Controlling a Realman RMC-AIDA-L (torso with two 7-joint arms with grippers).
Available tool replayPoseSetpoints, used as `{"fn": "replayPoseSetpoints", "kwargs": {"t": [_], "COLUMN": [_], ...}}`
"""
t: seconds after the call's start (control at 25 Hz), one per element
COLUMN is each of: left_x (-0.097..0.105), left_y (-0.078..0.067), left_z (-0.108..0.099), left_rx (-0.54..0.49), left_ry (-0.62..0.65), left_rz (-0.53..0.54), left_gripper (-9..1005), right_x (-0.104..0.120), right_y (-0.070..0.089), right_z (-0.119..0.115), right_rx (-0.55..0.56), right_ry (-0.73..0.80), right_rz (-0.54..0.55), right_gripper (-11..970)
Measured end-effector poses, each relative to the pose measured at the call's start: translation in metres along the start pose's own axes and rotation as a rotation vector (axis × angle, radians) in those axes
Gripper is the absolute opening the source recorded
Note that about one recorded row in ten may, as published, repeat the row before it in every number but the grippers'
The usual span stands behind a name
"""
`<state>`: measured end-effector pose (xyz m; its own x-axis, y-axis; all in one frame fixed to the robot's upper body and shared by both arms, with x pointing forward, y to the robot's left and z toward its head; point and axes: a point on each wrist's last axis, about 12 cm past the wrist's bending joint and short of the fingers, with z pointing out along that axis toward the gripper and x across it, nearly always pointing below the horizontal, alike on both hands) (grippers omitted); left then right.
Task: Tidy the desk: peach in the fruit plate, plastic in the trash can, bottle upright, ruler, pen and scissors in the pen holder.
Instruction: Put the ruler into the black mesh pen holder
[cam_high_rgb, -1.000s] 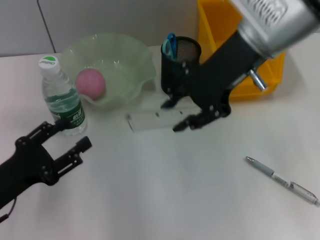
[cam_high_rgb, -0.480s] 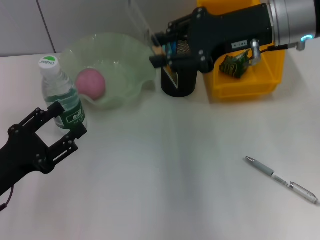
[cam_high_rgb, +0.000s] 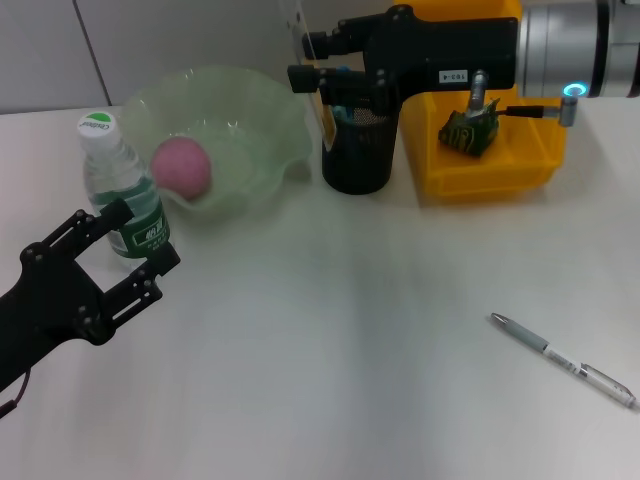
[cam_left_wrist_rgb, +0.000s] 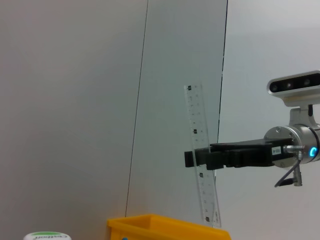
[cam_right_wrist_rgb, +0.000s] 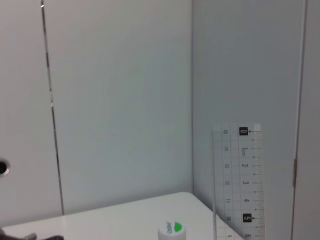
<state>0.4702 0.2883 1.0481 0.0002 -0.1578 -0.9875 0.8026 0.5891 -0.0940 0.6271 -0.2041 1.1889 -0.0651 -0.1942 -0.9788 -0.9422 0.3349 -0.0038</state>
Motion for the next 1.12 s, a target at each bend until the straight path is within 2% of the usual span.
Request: {"fn": "replayPoseSetpoints", "kwargs": {"t": [0.2,0.44,0.76,1.12], "left_x": [0.000,0.002,0.006,0.016], "left_y": [0.000,0.000,-0.001,-0.003], "left_z": [0.000,-0.003,-0.002,-0.001], "left_rx": [-0.001,-0.012,-0.018,-0.035], "left_ry": [0.001,0.010,0.032,0.083], "left_rz": [0.001,-0.001,0.017,0.048], "left_gripper": [741,741,740,740], "right_x": [-0.001,0.002,0.024,0.049], "right_y": [-0.004,-0.020,-0.034,-0.036], "right_z": [0.001,-0.011,-0.017,-0.004], "right_rx": [0.041,0.210,0.392,0.471], "right_ry": [-0.036,-0.119,-0.152,-0.126], "right_rz": [0.052,0.122,0.200,0.218], "right_gripper": [397,397,398,399]}}
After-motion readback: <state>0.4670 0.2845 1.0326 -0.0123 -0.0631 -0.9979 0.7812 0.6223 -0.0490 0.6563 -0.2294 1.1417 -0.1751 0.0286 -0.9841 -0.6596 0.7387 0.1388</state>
